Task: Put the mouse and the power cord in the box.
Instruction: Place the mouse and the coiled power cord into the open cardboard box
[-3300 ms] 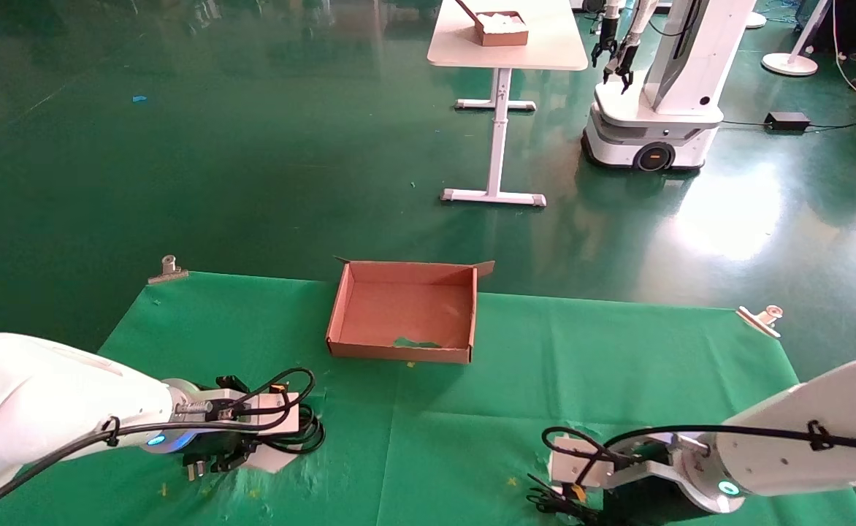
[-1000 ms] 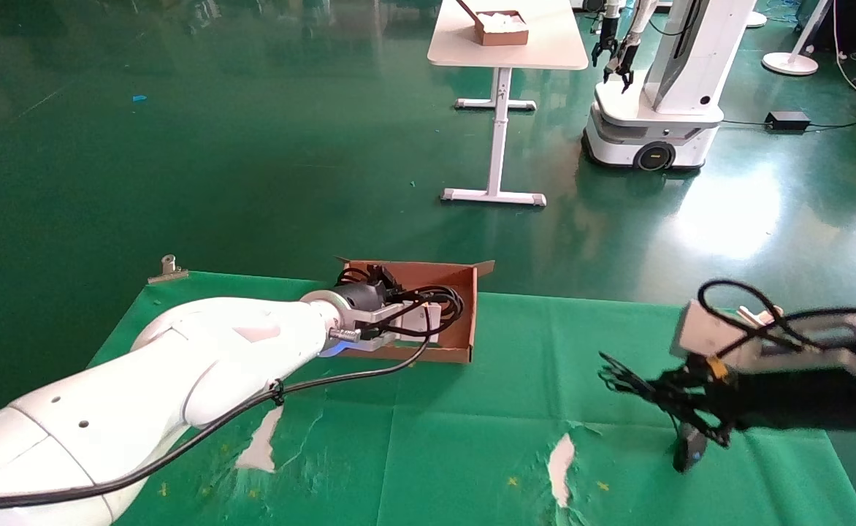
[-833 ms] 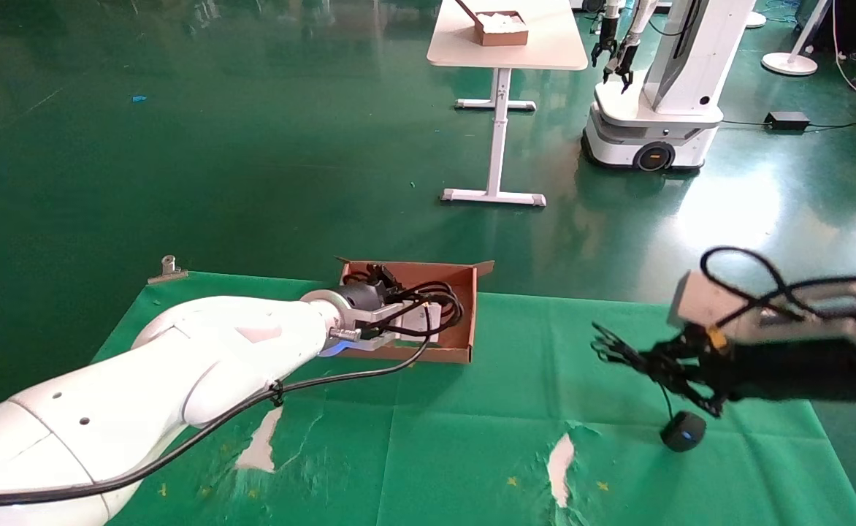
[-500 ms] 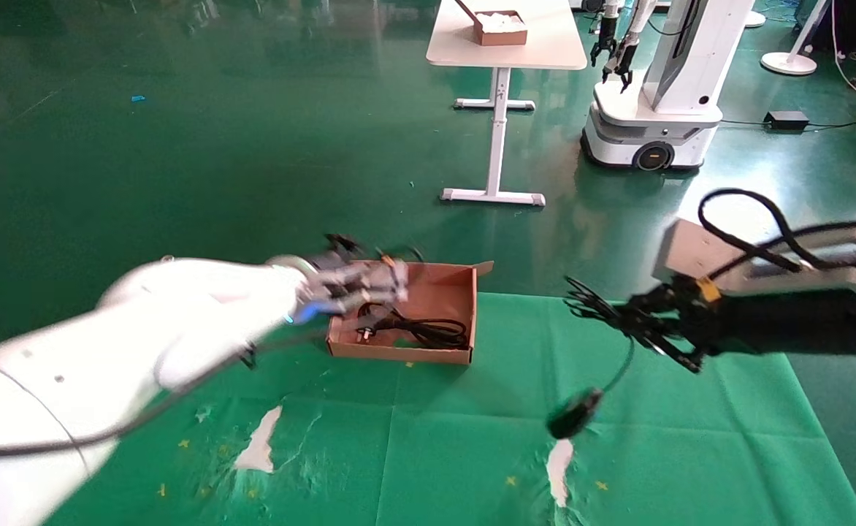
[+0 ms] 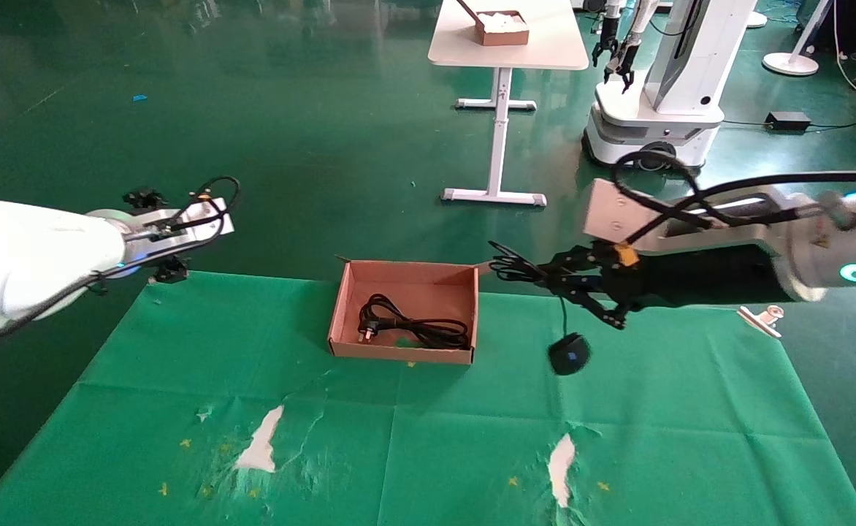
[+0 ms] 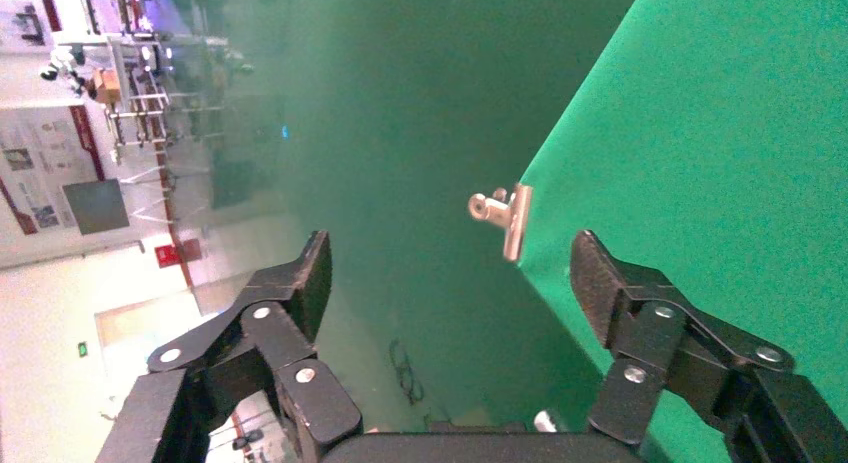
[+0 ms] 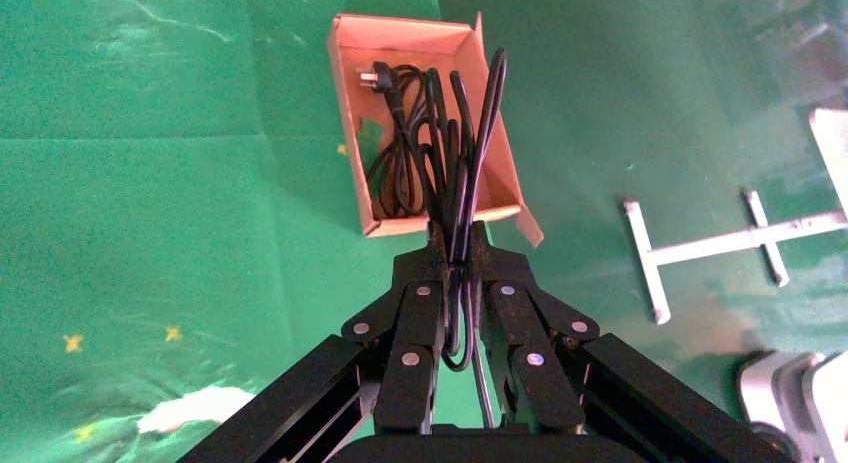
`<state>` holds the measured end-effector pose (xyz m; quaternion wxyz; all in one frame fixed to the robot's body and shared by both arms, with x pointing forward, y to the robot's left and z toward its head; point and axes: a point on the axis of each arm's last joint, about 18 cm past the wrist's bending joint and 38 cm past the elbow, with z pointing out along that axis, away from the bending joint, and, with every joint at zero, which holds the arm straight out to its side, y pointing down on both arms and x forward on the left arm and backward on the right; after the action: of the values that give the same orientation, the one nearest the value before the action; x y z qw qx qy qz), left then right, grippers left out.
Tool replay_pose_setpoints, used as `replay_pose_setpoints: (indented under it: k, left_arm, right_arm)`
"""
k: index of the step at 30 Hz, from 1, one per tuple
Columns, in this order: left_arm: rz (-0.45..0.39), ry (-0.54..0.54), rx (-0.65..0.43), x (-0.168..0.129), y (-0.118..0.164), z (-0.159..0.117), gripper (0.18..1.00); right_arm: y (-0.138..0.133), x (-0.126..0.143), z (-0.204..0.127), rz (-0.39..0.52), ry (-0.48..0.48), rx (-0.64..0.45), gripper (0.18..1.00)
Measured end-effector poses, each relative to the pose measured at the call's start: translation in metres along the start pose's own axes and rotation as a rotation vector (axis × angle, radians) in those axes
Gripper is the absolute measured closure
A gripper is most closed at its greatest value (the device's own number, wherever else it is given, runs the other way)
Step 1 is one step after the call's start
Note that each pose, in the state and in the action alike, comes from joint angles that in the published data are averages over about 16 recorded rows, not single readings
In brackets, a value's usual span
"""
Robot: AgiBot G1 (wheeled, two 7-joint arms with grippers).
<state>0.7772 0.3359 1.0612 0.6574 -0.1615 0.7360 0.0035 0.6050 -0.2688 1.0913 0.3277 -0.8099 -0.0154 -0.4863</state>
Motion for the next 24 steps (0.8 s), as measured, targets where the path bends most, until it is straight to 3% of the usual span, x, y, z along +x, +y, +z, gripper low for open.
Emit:
replay_pose_setpoints:
  k: [9, 18, 24]
  left_arm:
    - [-0.006, 0.002, -0.016, -0.004, 0.012, -0.001, 0.261]
    - [-0.006, 0.002, -0.015, -0.004, 0.013, -0.002, 0.199]
    - [-0.006, 0.002, -0.015, -0.004, 0.013, -0.002, 0.186]
  right_arm:
    - [-0.046, 0.01, 0.051, -0.124, -0.035, 0.044, 0.963]
    - [-0.098, 0.02, 0.102, -0.27, -0.048, 0.079, 0.963]
    - [-0.113, 0.021, 0.123, -0.297, -0.053, 0.107, 0.963]
